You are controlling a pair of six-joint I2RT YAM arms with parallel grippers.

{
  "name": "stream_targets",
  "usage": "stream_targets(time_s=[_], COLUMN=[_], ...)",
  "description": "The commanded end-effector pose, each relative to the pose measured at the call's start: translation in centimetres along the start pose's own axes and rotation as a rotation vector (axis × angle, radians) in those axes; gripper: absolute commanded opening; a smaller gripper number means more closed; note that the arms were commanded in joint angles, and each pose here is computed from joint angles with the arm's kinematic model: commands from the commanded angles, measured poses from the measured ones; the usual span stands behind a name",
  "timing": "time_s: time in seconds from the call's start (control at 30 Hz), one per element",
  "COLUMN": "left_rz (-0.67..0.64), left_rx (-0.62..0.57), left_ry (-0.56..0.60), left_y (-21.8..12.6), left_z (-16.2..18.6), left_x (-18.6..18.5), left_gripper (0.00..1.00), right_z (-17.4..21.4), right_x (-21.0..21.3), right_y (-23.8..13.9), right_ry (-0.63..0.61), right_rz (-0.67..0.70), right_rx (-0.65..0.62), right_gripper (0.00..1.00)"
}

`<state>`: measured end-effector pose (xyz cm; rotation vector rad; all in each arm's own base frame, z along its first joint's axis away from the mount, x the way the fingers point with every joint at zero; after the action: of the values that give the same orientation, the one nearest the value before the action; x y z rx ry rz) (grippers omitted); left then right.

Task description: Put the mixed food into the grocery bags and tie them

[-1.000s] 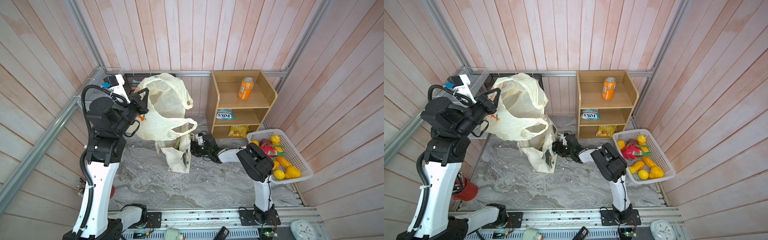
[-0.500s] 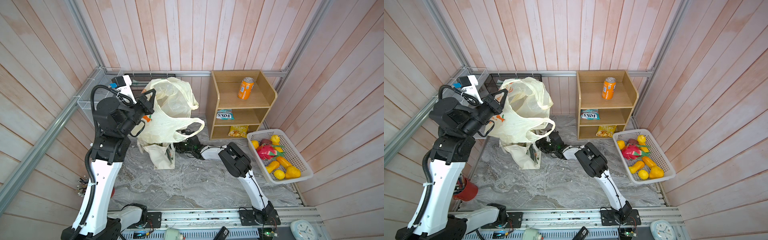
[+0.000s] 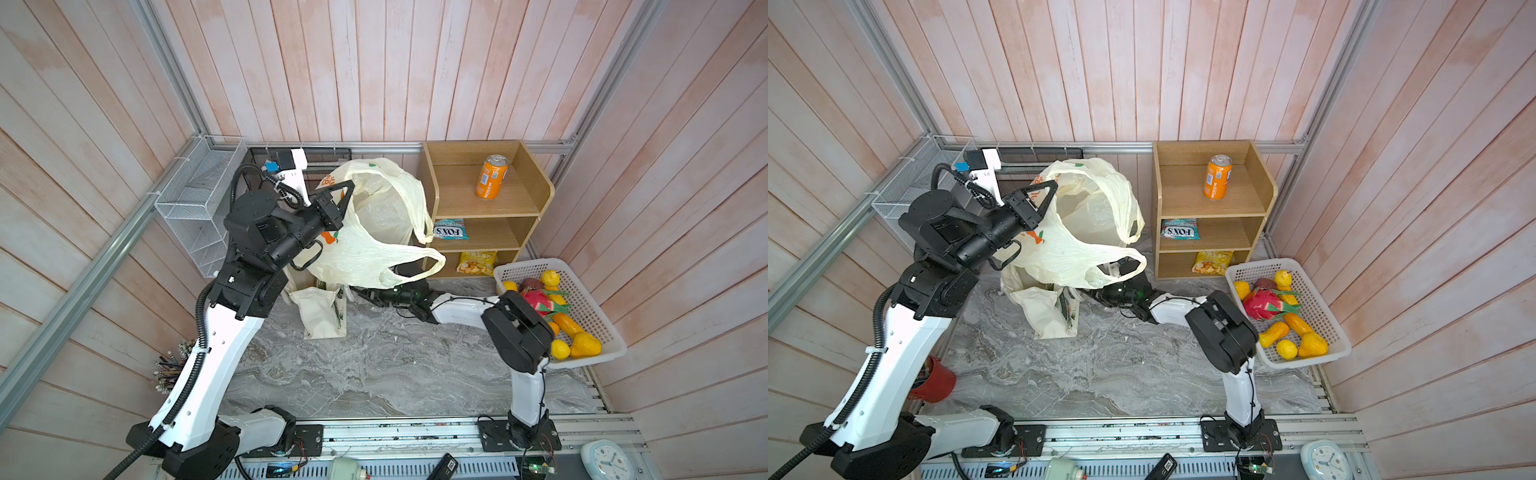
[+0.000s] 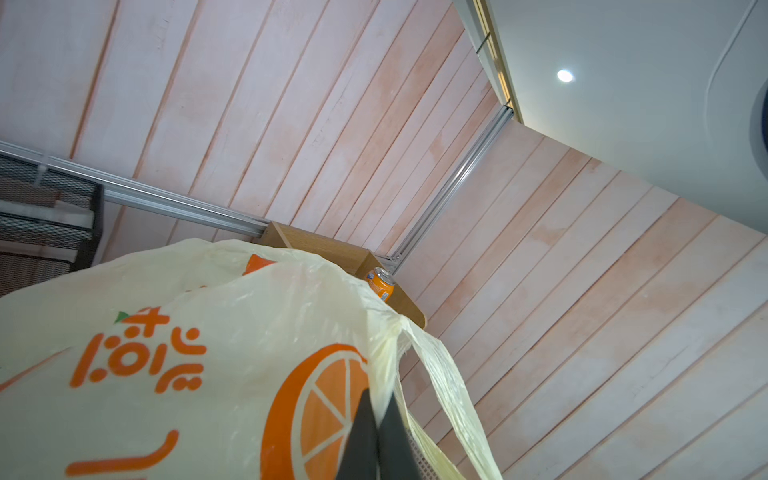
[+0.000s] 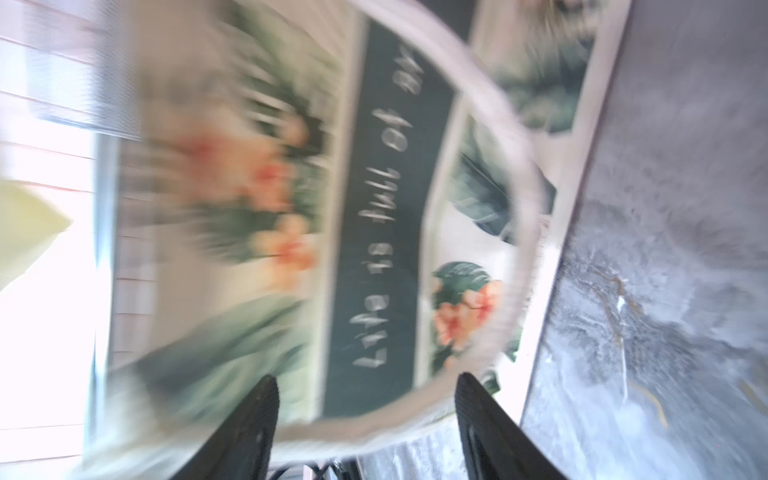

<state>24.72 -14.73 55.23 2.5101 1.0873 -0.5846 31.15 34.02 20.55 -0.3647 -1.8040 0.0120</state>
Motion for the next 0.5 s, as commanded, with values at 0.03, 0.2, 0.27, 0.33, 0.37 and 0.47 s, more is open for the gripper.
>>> stream_targets(time_s=[0.03, 0.2, 0.27, 0.33, 0.37, 0.47], left_rz=[0.087, 0.149, 0.161, 0.159, 0.154, 0.110], left_rx=[-0.048, -0.020, -0.015, 0.000, 0.006, 0.029], left_ry=[-0.026, -0.071, -0.097, -0.144, -0.164, -0.226], left_y=[1.1, 2.7, 3.2, 3.8, 3.9, 4.2], left_z=[0.0, 2.8, 4.4, 6.5, 7.4, 11.0], left_x=[-3.0, -5.7, -6.2, -6.0, -5.8, -4.4], left_gripper=[0.00, 0.00, 0.00, 0.00, 0.00, 0.00], right_z=[0.9, 2.4, 2.9, 3.7, 4.1, 5.4], right_x=[1.2, 1.1, 1.3, 0.8, 0.7, 0.1], right_y=[-5.5, -12.3, -14.9, -17.3, -18.5, -20.9], right_ry=[-0.097, -0.114, -0.121, -0.112, -0.110, -0.083], right_rz=[0.021, 0.127, 0.149, 0.199, 0.217, 0.238], right_rx=[-0.048, -0.159, -0.215, -0.269, -0.302, -0.380], right_gripper=[0.69, 0.69, 0.69, 0.69, 0.69, 0.69])
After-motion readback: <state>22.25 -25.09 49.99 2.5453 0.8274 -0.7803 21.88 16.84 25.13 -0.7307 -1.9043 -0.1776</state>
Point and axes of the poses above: each gripper's point midway between its finger pads, its own y axis out along the fingers, its own x axis along the line the jaws close on, z = x × y, the point moved 9 cm from there along -y, back along the fingers, and after that the axes turned 4 degrees about y, right-handed, at the moved point
